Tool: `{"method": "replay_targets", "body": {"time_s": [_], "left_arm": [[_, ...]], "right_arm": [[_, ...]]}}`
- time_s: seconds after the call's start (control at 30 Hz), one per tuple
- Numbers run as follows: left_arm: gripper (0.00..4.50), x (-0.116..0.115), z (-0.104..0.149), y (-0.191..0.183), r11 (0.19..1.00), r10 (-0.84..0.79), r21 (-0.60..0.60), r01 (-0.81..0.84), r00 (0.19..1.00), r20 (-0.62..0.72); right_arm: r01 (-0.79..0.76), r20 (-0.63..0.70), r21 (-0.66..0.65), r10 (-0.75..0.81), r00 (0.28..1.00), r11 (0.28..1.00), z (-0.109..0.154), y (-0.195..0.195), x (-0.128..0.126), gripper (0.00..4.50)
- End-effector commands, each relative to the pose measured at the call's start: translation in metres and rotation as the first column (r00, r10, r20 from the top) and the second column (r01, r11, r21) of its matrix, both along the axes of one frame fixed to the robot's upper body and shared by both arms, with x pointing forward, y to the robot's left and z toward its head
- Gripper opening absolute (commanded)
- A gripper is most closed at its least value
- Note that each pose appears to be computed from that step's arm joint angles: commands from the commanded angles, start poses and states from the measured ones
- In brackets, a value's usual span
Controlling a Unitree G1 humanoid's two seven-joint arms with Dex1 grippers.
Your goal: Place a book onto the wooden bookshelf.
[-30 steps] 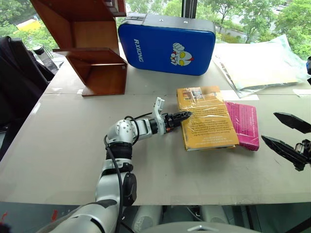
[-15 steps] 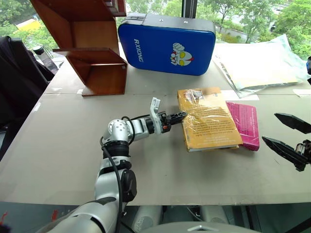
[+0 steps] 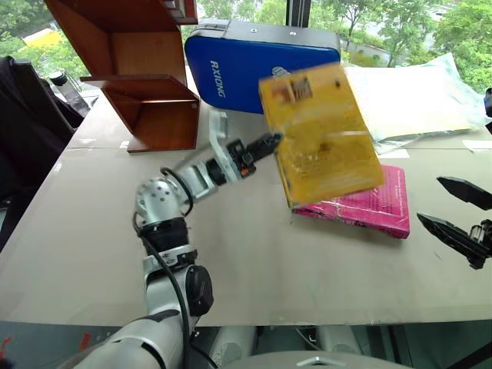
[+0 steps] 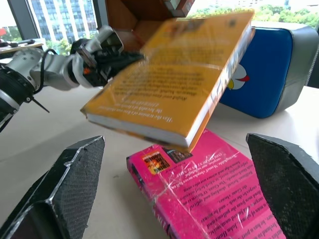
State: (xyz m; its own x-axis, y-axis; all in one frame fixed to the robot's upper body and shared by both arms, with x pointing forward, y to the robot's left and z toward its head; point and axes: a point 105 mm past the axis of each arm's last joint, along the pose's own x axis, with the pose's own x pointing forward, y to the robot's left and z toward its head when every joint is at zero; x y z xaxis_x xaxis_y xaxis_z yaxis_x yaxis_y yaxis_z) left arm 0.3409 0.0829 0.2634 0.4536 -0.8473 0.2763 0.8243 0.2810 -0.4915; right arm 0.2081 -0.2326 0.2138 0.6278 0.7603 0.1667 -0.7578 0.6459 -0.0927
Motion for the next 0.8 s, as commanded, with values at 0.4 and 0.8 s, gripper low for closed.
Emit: {"method": "replay_targets", "body": {"time_s": [0.4,0.8], "left_arm": [[0.02,-0.025,0.161,0.099,0.188,-0.236,0.137,-0.973,0.091,0.968],[0.02,-0.029,0.126,0.172,-0.238,-0.467,0.178,-0.955,0.273,0.841]], "right_arm": [[-0.314,0.077,0.325,0.306,0.949,0.892,0.069,0.049,0.037,4.5],[-0.311,0.074,0.246,0.302,0.951,0.918,0.082,0.08,0.087,4.5]]}}
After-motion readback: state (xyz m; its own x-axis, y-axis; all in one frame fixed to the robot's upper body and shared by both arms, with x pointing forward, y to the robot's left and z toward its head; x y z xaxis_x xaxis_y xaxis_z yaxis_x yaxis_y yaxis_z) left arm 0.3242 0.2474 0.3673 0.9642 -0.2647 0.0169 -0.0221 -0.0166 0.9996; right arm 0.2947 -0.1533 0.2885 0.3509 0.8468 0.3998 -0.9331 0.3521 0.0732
